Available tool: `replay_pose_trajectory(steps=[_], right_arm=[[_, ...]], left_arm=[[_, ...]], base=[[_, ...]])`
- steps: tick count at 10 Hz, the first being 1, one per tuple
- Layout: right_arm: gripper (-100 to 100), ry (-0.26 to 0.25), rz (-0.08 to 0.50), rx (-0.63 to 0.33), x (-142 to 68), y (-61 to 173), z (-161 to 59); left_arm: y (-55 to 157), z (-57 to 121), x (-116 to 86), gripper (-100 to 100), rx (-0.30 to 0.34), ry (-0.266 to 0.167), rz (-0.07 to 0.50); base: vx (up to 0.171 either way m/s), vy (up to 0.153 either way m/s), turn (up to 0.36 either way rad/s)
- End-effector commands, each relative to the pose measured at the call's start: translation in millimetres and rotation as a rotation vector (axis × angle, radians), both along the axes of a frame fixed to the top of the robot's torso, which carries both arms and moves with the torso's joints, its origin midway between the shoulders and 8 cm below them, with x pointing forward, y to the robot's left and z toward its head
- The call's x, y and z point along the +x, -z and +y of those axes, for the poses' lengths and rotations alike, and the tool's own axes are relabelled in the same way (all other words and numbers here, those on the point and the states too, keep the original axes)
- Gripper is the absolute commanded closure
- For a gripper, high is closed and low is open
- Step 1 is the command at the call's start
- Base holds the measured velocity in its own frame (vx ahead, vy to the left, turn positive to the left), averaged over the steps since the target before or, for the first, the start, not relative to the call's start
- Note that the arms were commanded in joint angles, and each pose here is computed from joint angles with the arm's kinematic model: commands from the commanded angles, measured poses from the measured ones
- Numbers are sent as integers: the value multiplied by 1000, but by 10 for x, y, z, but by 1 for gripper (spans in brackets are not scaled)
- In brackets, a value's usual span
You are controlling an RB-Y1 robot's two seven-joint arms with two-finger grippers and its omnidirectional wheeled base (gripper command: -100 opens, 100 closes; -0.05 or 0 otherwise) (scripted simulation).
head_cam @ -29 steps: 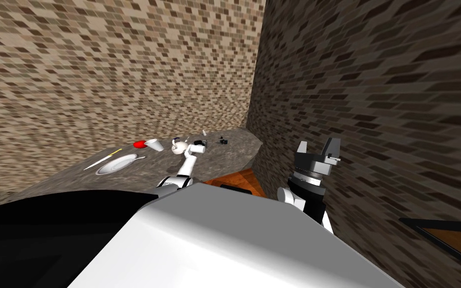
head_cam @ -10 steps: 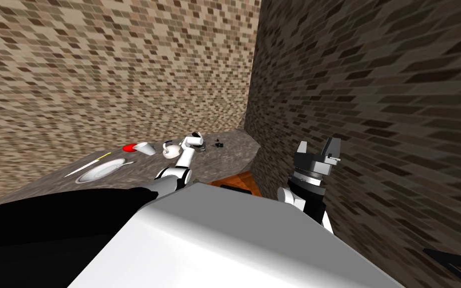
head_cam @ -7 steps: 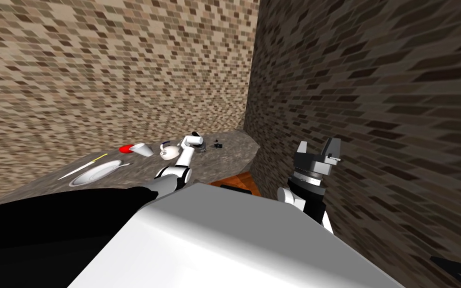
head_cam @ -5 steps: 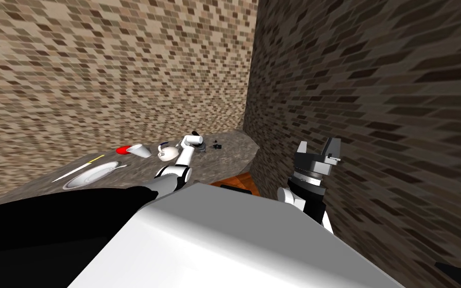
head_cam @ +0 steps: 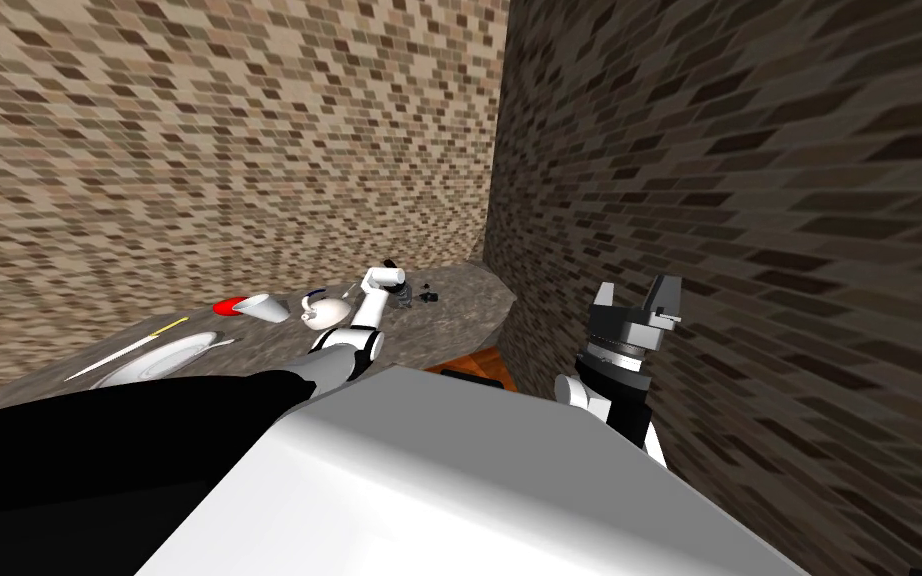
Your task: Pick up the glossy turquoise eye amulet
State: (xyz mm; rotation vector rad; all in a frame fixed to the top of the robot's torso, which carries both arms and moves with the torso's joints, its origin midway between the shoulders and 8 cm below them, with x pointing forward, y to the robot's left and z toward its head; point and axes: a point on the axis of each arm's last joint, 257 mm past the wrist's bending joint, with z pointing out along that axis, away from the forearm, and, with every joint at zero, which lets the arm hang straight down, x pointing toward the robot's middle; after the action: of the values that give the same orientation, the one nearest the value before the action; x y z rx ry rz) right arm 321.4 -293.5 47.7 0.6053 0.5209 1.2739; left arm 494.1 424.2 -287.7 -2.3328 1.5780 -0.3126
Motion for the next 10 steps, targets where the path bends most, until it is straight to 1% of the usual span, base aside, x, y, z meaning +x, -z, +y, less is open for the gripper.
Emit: replay_pose_trajectory(steps=[1, 2, 3, 4, 5, 6, 8, 9, 10], right_arm=[[0, 0, 0, 0, 0, 0, 0], [0, 0, 0, 0, 0, 0, 0], [0, 0, 0, 0, 0, 0, 0], [0, 0, 0, 0, 0, 0, 0], [0, 0, 0, 0, 0, 0, 0], [0, 0, 0, 0, 0, 0, 0], [0, 0, 0, 0, 0, 0, 0], [0, 0, 0, 0, 0, 0, 0], [0, 0, 0, 0, 0, 0, 0]], left_arm=[[6, -35, -85, -100, -28, -10, 42], [16, -39, -115, -100, -30, -11, 54], [7, -79, -172, -100, -51, -18, 84], [12, -82, -192, -100, -53, -19, 92], [1, -120, -249, -100, -72, -25, 122], [5, -123, -268, -100, -74, -25, 129], [-20, -190, -386, -100, -108, -35, 186], [-16, -194, -410, -100, -109, -35, 196], [-28, -223, -475, -100, -123, -39, 225]], base=[[76, -28, -59], [71, -13, -16], [83, -7, -40], [68, -18, -20], [73, -30, -34], [73, -24, -20], [85, -30, -45], [74, -25, -14], [69, -22, -21]])
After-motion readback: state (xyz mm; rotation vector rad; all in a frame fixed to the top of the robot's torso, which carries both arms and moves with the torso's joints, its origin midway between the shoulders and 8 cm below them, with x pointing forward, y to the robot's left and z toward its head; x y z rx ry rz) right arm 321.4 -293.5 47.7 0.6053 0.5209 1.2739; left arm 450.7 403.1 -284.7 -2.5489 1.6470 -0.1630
